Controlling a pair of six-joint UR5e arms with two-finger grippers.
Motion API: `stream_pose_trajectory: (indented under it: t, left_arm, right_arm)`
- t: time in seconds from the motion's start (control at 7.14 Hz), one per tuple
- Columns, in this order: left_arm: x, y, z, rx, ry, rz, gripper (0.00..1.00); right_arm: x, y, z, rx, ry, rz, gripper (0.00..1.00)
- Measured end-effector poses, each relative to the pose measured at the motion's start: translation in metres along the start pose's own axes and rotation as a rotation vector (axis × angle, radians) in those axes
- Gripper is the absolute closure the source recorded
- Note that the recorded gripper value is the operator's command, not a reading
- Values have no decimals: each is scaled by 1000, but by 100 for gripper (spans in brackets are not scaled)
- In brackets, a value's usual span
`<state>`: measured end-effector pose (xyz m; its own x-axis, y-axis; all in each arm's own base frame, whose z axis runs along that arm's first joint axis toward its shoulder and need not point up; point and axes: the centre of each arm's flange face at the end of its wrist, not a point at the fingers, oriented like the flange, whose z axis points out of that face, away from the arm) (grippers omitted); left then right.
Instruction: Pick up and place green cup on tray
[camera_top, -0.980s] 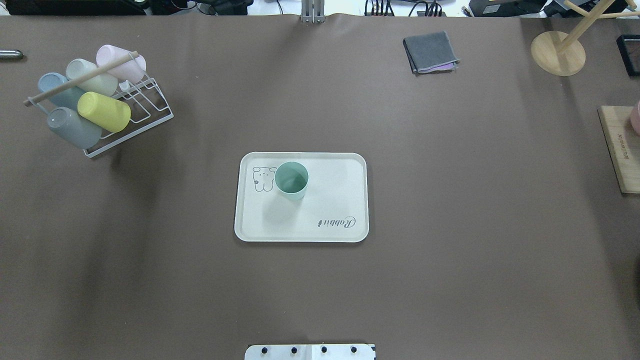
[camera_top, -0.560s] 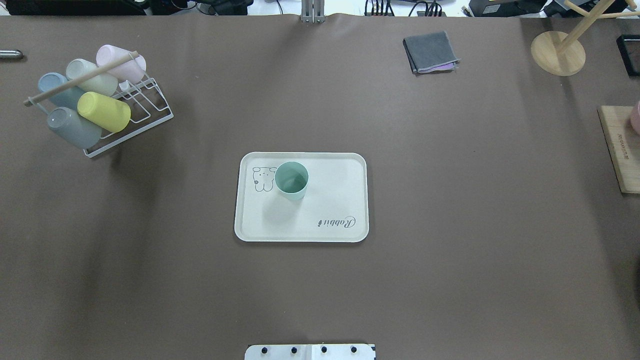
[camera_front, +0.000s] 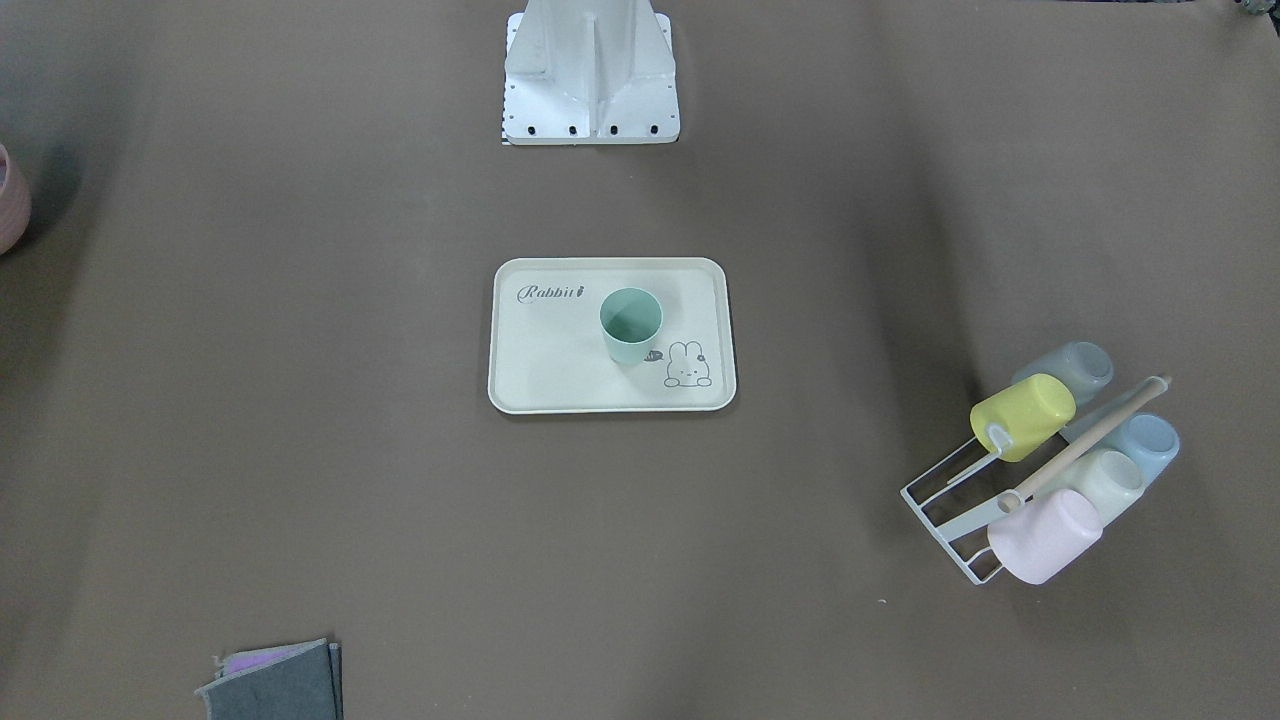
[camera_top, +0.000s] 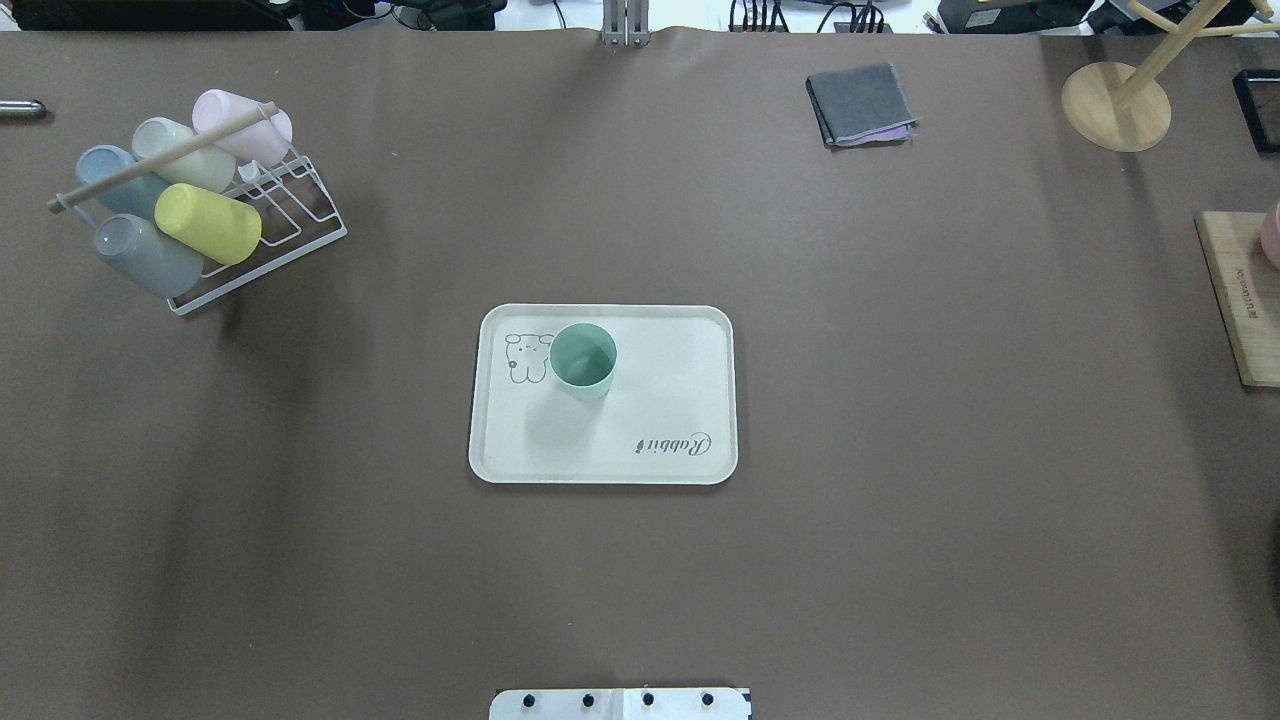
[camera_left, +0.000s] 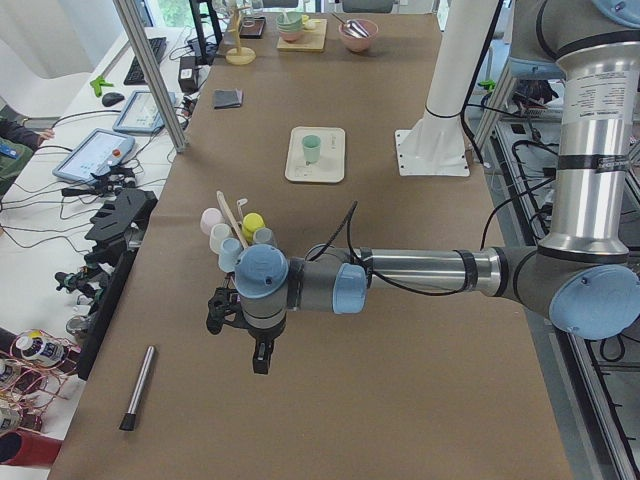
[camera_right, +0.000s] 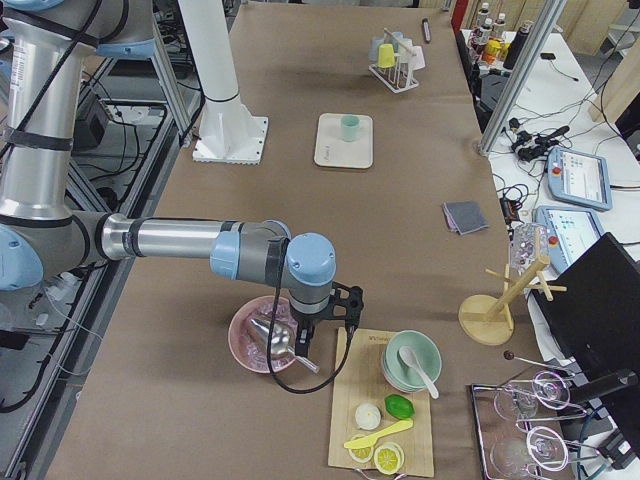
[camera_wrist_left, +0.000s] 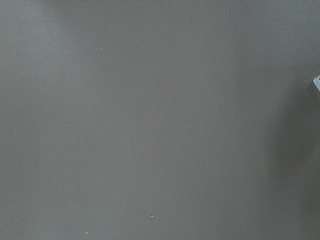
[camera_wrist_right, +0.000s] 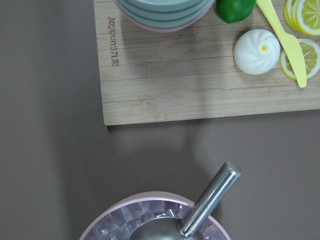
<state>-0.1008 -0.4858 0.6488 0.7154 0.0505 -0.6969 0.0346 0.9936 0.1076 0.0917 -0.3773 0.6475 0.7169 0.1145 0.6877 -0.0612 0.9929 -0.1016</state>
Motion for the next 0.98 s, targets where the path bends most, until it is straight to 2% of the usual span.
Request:
stream_pose_trajectory:
  t: [0.98]
  left_arm:
    - [5, -4, -5, 11, -1, 17, 1]
  right_arm:
    - [1, 2, 1, -2, 0, 2, 0]
